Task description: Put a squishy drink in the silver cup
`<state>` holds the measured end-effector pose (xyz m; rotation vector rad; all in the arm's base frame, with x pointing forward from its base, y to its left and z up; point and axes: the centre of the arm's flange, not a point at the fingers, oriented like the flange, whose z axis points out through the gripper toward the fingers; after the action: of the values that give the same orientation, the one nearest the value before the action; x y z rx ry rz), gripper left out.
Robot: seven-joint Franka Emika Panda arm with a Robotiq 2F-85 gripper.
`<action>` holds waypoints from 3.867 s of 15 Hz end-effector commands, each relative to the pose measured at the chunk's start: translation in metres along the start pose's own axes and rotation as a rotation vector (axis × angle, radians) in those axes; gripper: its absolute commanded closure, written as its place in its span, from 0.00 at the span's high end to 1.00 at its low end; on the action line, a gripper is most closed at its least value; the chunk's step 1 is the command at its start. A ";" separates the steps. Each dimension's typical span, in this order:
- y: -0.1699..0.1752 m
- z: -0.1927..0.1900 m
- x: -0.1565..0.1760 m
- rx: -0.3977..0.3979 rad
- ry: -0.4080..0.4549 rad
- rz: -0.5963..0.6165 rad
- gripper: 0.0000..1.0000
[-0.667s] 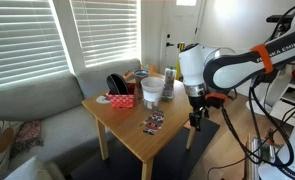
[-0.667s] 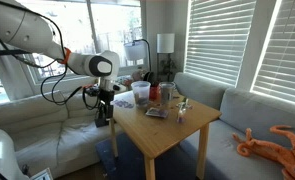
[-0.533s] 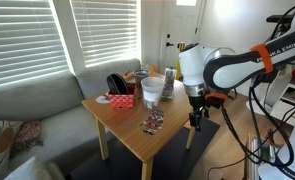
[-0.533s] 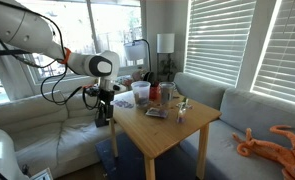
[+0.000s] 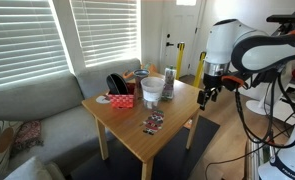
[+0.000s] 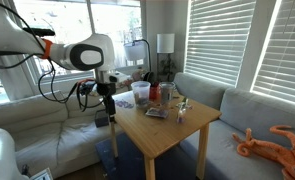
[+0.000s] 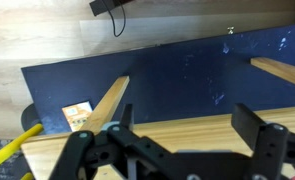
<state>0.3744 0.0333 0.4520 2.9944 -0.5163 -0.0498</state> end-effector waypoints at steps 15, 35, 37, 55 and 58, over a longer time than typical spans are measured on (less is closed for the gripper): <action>0.172 -0.086 0.033 0.020 0.345 -0.407 1.00; 0.169 -0.140 0.113 0.138 0.471 -0.308 1.00; 0.166 -0.150 0.139 0.122 0.439 -0.374 1.00; 0.165 -0.129 0.181 0.110 0.385 -0.468 1.00; 0.165 -0.129 0.181 0.110 0.385 -0.468 1.00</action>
<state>0.4961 -0.1700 0.5951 3.0405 0.2284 0.5208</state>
